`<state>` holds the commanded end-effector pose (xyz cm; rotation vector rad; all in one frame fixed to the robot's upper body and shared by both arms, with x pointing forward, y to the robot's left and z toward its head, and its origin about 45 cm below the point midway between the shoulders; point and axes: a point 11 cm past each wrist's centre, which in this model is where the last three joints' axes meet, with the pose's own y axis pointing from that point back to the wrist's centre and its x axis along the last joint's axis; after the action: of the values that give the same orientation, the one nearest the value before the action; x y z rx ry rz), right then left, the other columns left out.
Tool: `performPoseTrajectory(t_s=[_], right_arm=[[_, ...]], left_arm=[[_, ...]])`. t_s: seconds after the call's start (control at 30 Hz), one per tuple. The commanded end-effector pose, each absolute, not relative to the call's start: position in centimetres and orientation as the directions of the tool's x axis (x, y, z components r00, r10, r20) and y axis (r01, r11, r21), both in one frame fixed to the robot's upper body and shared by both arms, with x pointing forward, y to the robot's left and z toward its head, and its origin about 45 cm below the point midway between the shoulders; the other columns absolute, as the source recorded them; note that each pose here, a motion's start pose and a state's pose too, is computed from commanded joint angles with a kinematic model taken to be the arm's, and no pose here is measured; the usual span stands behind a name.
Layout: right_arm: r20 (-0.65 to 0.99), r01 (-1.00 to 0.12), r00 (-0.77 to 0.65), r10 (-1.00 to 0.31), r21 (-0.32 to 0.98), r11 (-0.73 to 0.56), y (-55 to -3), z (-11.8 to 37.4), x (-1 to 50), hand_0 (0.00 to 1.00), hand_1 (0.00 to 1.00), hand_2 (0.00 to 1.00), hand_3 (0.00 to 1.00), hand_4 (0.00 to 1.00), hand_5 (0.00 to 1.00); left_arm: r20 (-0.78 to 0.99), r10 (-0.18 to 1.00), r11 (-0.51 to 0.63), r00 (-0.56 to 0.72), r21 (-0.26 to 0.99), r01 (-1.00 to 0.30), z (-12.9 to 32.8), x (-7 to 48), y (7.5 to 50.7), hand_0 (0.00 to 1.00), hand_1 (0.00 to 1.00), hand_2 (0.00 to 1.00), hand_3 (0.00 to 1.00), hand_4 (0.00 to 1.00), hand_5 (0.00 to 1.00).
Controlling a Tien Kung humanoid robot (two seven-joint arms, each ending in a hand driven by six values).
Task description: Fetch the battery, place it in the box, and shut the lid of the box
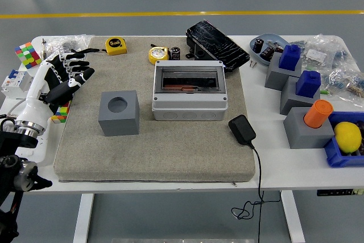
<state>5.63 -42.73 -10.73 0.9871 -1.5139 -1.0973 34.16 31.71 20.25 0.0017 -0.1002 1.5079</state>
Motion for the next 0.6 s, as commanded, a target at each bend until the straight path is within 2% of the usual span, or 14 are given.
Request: performPoseTrajectory(t_s=[0.6], right_arm=[[0.249,-0.057,-0.193,-0.949,0.963,0.264,-42.90,-10.71,5.31,0.741,0.707,0.709,0.705,0.998,0.554]], left_arm=[[0.062,0.997,0.059,0.055,-0.061,-0.996,20.20,33.96,31.76,0.499,0.582,0.571,0.605,0.998,0.290]])
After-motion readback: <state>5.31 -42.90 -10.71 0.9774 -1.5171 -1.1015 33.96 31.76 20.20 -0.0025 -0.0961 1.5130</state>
